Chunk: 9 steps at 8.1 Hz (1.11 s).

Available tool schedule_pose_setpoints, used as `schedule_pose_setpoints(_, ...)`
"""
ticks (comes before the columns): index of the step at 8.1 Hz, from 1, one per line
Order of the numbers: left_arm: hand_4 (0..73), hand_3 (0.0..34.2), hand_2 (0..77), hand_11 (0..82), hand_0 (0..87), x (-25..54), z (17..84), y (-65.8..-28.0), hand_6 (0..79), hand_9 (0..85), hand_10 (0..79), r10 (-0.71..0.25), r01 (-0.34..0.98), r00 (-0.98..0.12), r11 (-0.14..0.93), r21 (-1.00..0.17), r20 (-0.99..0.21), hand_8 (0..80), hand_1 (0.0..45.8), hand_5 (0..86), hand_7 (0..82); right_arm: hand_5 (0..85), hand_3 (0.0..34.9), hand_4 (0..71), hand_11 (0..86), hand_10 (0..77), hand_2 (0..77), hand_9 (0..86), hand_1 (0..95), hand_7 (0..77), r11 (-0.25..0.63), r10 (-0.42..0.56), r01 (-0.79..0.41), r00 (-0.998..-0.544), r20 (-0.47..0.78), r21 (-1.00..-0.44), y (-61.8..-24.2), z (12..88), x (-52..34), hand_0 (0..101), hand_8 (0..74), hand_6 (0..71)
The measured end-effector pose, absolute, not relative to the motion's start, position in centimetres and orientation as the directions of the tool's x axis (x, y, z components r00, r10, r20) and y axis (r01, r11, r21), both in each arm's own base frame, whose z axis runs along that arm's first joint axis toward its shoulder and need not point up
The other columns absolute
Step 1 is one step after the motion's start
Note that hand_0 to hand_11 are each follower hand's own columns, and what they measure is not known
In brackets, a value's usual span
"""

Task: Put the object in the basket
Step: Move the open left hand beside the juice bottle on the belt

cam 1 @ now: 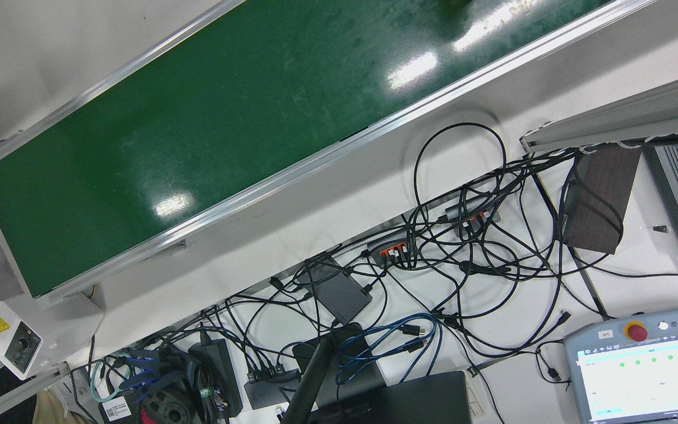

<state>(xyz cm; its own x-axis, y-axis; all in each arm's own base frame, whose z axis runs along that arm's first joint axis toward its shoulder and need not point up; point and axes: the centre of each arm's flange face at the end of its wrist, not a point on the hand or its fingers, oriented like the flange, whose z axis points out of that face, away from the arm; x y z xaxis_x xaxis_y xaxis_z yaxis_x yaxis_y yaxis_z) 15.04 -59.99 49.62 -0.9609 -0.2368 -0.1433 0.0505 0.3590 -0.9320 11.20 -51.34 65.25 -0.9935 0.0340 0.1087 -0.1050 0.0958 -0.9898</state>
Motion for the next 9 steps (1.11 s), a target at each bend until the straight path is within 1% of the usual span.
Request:
schedule_pose_setpoints(2,0.5,0.4,0.0,0.5,63.5,16.8,48.6,-60.3,0.0,0.0,0.0,-0.248,0.068,-0.954,0.369,-0.927,-0.169,0.0,12.5,2.2,0.5,0.0,0.0,0.0,0.0,0.0,0.5,0.0,0.0,0.5,0.096,0.034,-0.105,-0.993,0.109,-0.99,-51.3,65.3,11.2,0,0.0,0.0)
schedule_pose_setpoints(3,1.1,0.3,0.0,1.1,63.0,17.8,48.5,-60.4,0.0,0.0,0.0,-0.256,0.076,-0.95,0.368,-0.927,-0.18,0.0,12.5,4.9,0.5,0.0,0.0,0.0,0.0,0.0,0.5,0.0,0.0,0.5,0.096,0.034,-0.105,-0.993,0.109,-0.99,-51.3,65.3,11.2,0,0.0,0.0)
schedule_pose_setpoints(5,1.1,0.3,0.0,0.5,62.9,21.3,47.8,-61.3,0.0,0.5,0.0,-0.286,0.07,-0.941,0.367,-0.928,-0.184,0.0,12.5,4.9,0.5,0.0,0.0,0.0,0.0,0.0,0.5,0.0,0.0,0.5,0.096,0.034,-0.105,-0.993,0.109,-0.99,-51.3,65.3,11.2,0,0.0,0.0)
schedule_pose_setpoints(6,1.1,0.3,0.0,0.5,62.9,22.4,46.9,-61.8,0.0,0.5,0.0,-0.293,0.063,-0.939,0.369,-0.927,-0.18,0.0,9.8,4.9,0.5,0.0,0.0,0.0,0.0,0.0,0.5,0.0,0.0,0.5,0.096,0.034,-0.105,-0.993,0.109,-0.99,-51.3,65.2,11.2,0,0.0,0.0)
schedule_pose_setpoints(7,1.1,0.4,0.0,0.5,62.9,23.0,45.9,-62.3,0.0,0.5,0.0,-0.297,0.054,-0.939,0.373,-0.926,-0.175,0.0,11.4,4.9,0.5,0.0,0.0,0.0,0.0,0.0,0.5,0.0,0.0,0.5,0.097,0.034,-0.106,-0.993,0.109,-0.99,-51.4,65.2,11.2,0,0.0,0.0)
schedule_pose_setpoints(9,1.1,0.3,0.0,0.5,63.6,23.4,44.5,-62.8,0.0,0.5,0.0,-0.297,0.045,-0.94,0.381,-0.924,-0.168,0.0,12.0,6.5,0.5,0.0,0.0,0.0,0.0,0.0,0.5,0.0,0.0,0.5,0.097,0.034,-0.106,-0.993,0.11,-0.99,-51.4,65.2,11.2,0,0.0,0.0)
